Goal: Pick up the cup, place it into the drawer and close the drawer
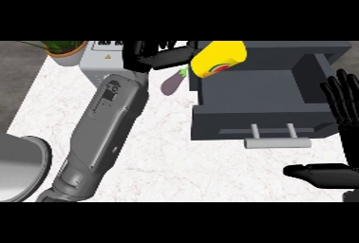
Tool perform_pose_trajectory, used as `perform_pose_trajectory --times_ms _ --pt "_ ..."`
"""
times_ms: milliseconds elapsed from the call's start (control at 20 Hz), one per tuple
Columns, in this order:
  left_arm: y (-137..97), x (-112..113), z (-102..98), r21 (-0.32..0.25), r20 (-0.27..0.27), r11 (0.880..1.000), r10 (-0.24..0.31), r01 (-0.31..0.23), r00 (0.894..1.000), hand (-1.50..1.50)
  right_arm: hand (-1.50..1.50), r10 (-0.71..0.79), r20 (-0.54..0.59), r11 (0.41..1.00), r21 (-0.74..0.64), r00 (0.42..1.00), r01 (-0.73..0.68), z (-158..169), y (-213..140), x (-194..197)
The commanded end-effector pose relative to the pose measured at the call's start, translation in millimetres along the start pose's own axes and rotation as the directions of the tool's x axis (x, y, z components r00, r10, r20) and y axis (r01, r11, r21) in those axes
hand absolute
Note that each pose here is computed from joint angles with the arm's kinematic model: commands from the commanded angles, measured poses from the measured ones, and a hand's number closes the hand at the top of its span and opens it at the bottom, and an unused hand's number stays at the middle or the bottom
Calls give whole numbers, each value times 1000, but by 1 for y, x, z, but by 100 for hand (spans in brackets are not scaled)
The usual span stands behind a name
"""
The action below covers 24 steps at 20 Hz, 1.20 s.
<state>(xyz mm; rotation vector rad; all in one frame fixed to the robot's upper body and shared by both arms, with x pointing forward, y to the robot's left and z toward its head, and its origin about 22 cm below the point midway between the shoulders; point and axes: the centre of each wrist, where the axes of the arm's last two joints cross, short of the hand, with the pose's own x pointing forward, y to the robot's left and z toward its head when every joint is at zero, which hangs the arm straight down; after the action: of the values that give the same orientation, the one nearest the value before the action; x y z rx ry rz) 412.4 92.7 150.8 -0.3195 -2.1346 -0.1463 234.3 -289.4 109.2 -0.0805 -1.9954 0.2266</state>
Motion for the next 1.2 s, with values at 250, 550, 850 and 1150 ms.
perform_pose_trajectory --times_ms 250,550,850,1150 --pt "-33 -6 -31 9 -111 1000 -3 4 994 150 -150 8 13 1000 26 1000 -8 -1 7 -8" --pt "-55 -14 -32 15 -181 998 -52 56 982 150 -150 -12 11 1000 19 1000 12 -3 -3 -1" --pt "-60 -27 -25 -21 -228 998 -63 60 972 150 -150 2 17 1000 31 1000 -2 -12 -4 4" --pt "-75 -27 -27 -42 -284 982 -189 185 940 150 -150 -8 32 998 56 999 6 -11 8 7"
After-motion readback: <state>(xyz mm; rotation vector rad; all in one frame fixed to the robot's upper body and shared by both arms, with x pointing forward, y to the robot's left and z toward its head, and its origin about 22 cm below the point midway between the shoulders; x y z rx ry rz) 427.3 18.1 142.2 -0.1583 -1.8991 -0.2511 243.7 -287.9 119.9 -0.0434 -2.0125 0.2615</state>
